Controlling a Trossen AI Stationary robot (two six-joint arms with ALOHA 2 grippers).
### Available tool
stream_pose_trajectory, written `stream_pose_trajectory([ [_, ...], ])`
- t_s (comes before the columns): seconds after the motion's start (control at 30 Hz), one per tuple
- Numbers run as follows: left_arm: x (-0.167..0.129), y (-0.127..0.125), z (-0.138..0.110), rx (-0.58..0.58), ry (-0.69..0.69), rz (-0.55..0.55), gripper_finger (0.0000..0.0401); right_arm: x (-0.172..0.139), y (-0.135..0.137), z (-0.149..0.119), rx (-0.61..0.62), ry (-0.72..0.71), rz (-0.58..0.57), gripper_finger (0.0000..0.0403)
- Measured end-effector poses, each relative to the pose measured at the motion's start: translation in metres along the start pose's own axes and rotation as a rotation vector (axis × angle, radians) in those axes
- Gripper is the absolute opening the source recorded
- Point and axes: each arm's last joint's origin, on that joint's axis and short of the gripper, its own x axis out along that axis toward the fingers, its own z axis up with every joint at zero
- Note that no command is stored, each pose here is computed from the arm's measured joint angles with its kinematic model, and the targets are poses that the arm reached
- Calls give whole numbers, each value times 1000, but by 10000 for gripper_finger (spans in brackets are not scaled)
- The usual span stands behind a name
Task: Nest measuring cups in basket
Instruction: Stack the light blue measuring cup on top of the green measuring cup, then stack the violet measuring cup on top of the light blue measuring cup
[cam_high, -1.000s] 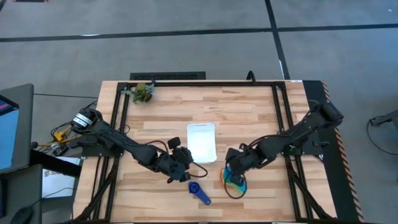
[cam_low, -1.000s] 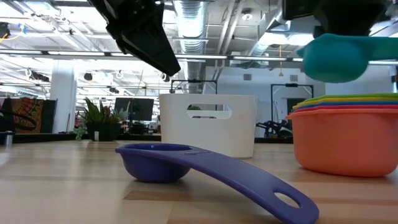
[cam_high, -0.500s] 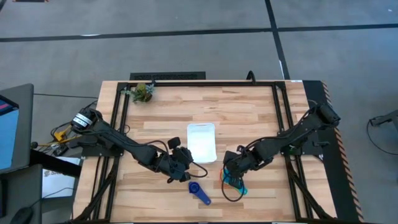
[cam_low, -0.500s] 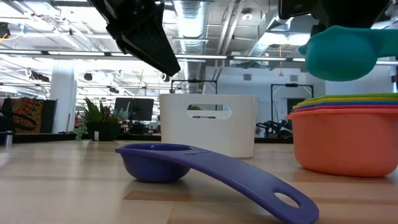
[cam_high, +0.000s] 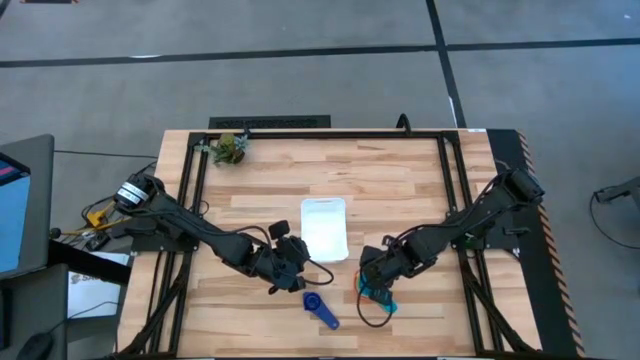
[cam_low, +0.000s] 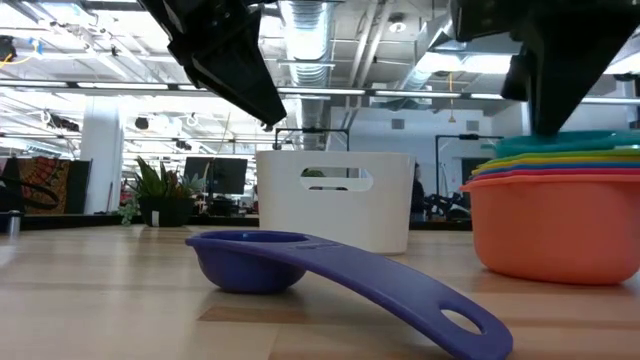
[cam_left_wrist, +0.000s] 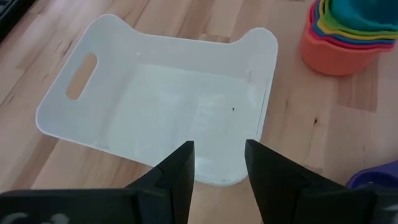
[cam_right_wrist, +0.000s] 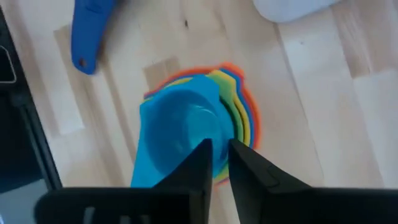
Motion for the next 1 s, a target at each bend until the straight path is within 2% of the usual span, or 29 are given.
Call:
stream_pose_trajectory([
  [0.33,0,0,0,0,6,-11,132,0,-1,0,-8,0,-8,174],
  [0.5,0,-3,-2,35,50,-102,132,-3,-1,1,-10,-41,-29,206],
  [0.7,2,-12,-6,44,114,-256,132,-11,5,7,-46,-86,-31,209],
  [1.0,23,-35,-26,43,135,-295,132,-19,11,14,-66,-150,-26,194],
])
